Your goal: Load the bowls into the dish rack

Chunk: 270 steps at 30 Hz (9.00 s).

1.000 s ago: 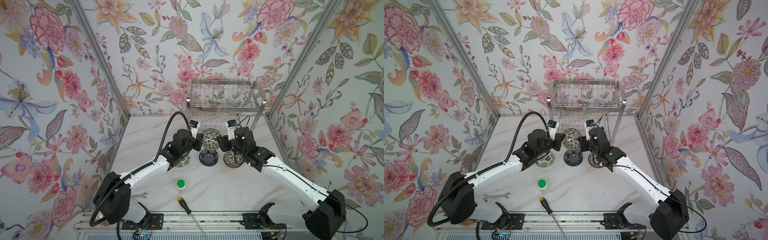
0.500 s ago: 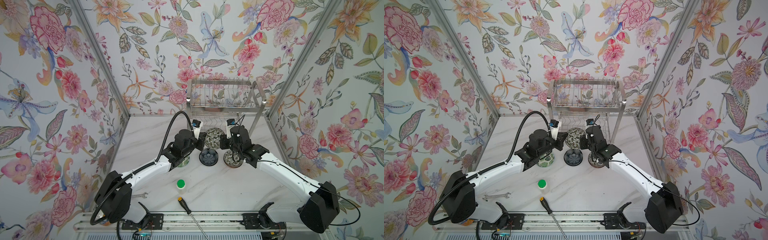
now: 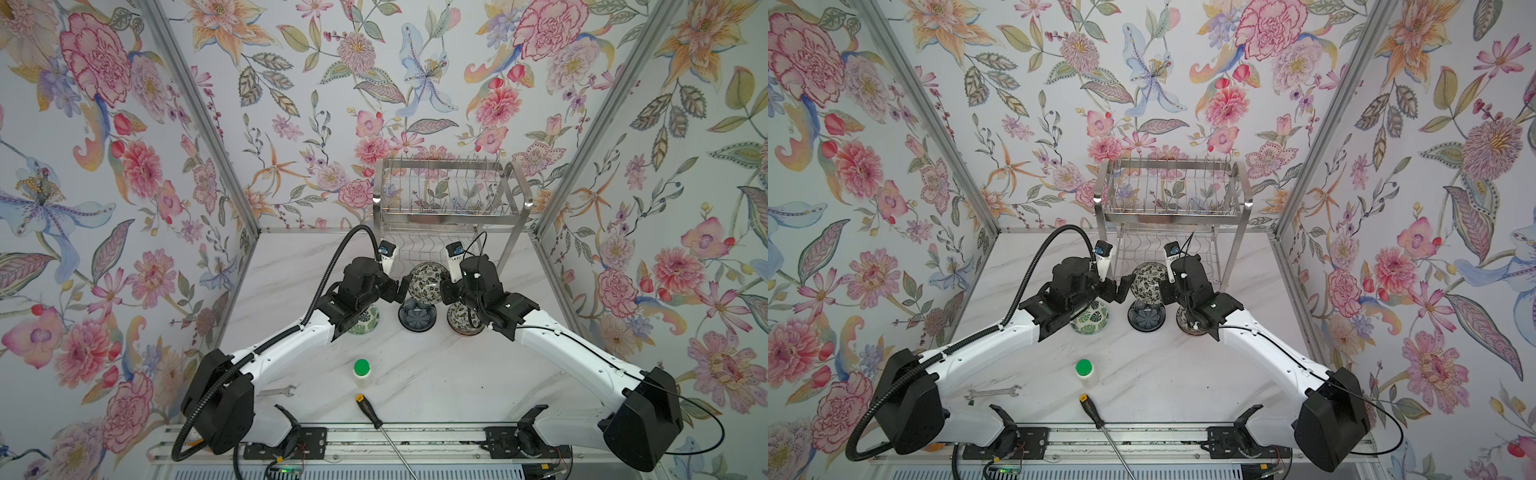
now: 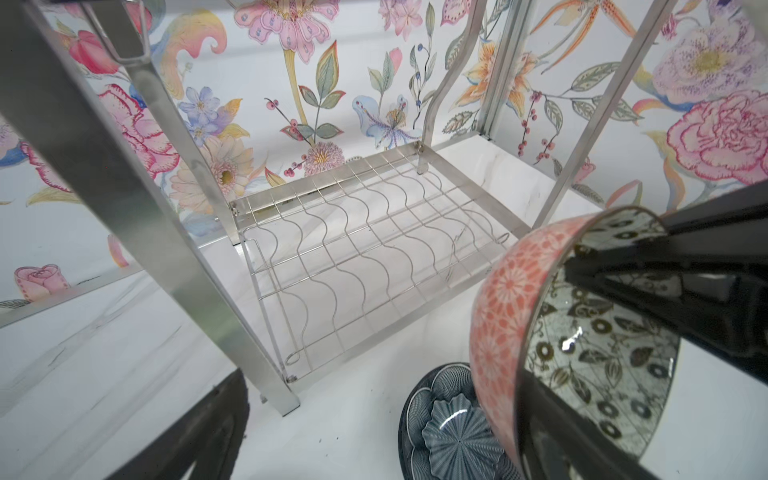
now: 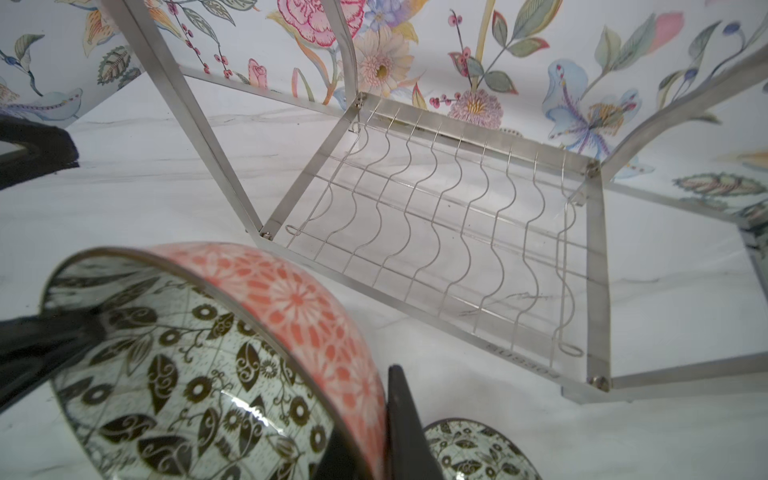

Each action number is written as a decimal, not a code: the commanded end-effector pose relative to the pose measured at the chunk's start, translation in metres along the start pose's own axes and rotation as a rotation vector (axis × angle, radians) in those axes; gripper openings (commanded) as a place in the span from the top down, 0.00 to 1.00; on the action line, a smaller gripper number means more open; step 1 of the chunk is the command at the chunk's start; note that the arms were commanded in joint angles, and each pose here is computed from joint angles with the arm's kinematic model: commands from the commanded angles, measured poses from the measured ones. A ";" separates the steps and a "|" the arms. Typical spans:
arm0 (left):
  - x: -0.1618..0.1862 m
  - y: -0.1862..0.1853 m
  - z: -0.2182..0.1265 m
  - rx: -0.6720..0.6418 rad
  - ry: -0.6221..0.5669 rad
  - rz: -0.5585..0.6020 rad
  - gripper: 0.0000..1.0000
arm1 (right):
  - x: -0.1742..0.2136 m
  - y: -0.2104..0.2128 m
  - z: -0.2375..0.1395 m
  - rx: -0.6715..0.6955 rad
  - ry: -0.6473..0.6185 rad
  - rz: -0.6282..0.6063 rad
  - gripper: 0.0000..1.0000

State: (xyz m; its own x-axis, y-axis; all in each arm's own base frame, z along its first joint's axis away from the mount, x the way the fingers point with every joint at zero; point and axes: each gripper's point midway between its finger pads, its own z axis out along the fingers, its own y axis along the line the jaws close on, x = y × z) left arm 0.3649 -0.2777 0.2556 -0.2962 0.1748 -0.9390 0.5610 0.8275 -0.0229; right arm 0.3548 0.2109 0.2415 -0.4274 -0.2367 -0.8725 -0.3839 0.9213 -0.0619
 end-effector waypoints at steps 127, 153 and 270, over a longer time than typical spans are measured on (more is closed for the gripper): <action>0.019 0.079 -0.037 -0.152 0.077 -0.016 0.01 | -0.018 -0.222 0.219 1.206 0.286 -0.670 0.79; 0.023 0.079 -0.040 -0.151 0.075 -0.029 0.01 | -0.050 -0.179 0.204 1.026 0.130 -0.694 0.03; 0.161 -0.020 0.067 -0.088 0.611 0.045 0.82 | 0.024 -0.105 -0.057 0.092 0.003 0.105 0.00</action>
State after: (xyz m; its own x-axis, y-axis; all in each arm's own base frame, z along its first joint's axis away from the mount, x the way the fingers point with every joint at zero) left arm 0.3553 -0.3077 0.0681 -0.6879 0.4516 -0.5682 0.5379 0.8428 0.0186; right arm 0.3383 0.0910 0.2602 -0.4510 -0.1546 -0.8791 -0.2643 0.9638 -0.0339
